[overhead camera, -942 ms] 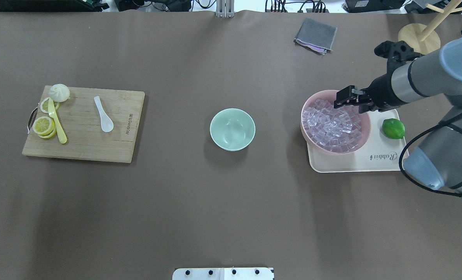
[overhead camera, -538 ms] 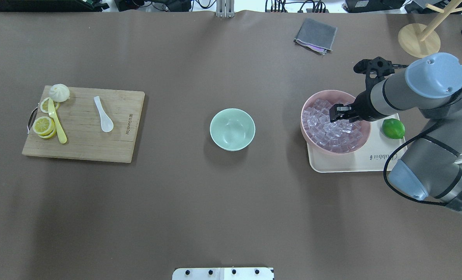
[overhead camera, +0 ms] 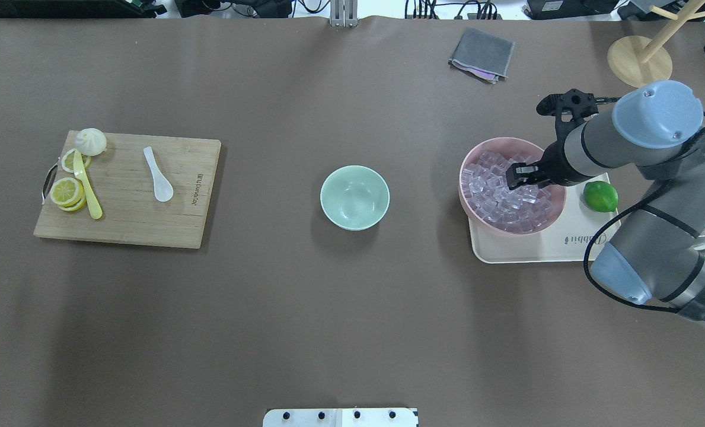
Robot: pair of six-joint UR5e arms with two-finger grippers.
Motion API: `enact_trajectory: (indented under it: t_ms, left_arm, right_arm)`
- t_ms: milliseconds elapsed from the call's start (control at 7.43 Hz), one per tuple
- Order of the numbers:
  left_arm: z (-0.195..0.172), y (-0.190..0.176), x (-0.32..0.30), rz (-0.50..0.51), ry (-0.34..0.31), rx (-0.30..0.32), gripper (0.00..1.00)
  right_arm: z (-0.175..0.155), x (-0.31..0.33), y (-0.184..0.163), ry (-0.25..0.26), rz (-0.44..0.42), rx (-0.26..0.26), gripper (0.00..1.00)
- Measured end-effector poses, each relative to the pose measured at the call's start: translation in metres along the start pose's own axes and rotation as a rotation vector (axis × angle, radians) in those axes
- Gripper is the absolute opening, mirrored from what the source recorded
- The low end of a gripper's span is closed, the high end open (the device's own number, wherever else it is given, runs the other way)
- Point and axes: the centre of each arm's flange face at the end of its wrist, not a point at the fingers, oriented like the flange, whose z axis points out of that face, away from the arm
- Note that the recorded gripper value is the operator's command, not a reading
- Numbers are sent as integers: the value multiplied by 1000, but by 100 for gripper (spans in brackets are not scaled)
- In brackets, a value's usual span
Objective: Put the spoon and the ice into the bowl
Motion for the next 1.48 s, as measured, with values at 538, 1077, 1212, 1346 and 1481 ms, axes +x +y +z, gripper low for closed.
enact_trajectory:
  t_ms: [538,1077,1212,1346,1481]
  left_arm:
    - [1,2,-2,-1,0,-2,98]
    - [4,3,-8,-9,-5,-7,98]
    - [4,4,-9,-10,-3,-8,98]
    - [4,4,-9,-11,-1,-9,98]
    - [4,4,-8,-11,1,-9,98]
  right_arm:
    - [13,6,-9,33,-60,-2,30]
    - [6,2,-17,13,-62,-5,0]
    - [1,3,-21,0,-58,-6,0]
    - [-9,4,-26,-19,-51,-6,0]
    - [-23,2,-32,-50,-44,-1,0]
